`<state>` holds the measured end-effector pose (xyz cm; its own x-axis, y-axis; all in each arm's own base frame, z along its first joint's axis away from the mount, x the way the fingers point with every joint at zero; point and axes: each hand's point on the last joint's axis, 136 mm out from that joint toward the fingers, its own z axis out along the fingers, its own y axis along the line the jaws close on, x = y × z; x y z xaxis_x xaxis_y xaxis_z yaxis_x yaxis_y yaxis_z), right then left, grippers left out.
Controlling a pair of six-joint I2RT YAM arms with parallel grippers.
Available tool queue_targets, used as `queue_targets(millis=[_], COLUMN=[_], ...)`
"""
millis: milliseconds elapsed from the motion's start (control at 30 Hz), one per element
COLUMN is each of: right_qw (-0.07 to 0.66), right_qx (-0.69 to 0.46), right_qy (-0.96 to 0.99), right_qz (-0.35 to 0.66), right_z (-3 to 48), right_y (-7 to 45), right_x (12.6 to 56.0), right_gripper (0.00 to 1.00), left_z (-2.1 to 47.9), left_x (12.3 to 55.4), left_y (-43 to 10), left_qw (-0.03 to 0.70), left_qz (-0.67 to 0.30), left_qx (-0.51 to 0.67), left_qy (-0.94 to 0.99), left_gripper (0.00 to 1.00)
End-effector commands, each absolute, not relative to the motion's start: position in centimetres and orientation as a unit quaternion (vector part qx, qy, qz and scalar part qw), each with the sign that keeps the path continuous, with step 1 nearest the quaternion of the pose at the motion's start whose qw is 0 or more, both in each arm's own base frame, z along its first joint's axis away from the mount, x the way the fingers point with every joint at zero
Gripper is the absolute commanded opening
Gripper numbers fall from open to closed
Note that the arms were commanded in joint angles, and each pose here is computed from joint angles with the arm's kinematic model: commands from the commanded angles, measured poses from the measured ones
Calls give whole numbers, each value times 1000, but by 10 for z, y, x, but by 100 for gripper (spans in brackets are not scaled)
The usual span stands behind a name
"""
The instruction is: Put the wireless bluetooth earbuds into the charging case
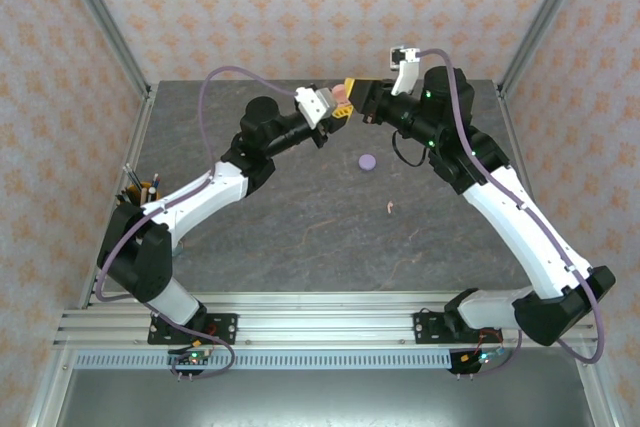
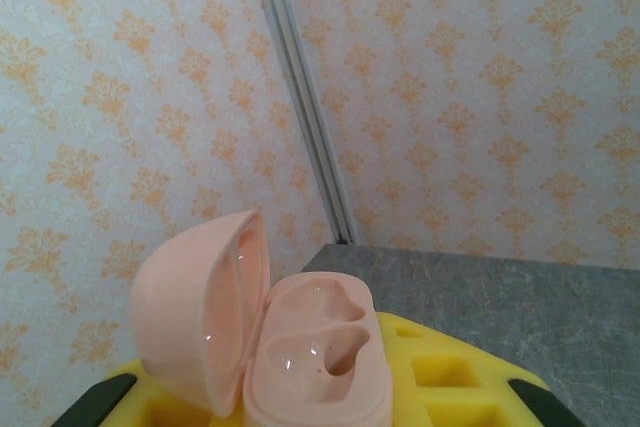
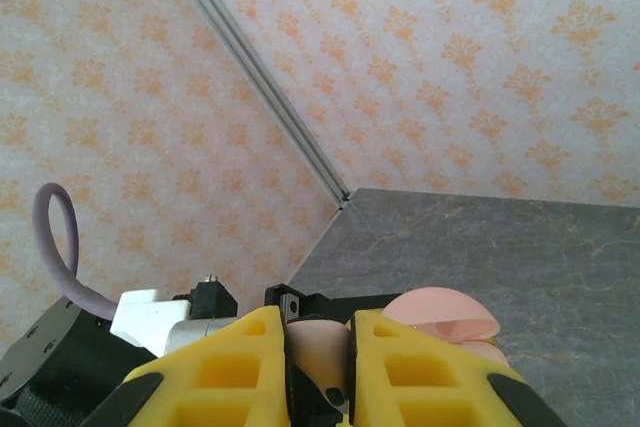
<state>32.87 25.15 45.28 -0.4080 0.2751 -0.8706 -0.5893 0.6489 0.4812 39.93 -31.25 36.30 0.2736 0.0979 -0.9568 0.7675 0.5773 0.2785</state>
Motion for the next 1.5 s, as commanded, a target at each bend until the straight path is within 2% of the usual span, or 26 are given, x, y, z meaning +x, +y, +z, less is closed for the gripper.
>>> queue_targets(millis=[0,1467], right_qw=[545,535], right_qx=[-125,-101], right_qy=[718,759], right_qz=[415,357], right_z=[458,418], right_y=[257,250], right_x=[329,352], right_gripper=[18,17], left_z=[384,405], left_x=[393,380], left_y=[-319,-319], left_qw=[706,721], left_qz=[-248,-259], left_qx=[404,397], left_qy=[526,505], left_gripper=[0,0])
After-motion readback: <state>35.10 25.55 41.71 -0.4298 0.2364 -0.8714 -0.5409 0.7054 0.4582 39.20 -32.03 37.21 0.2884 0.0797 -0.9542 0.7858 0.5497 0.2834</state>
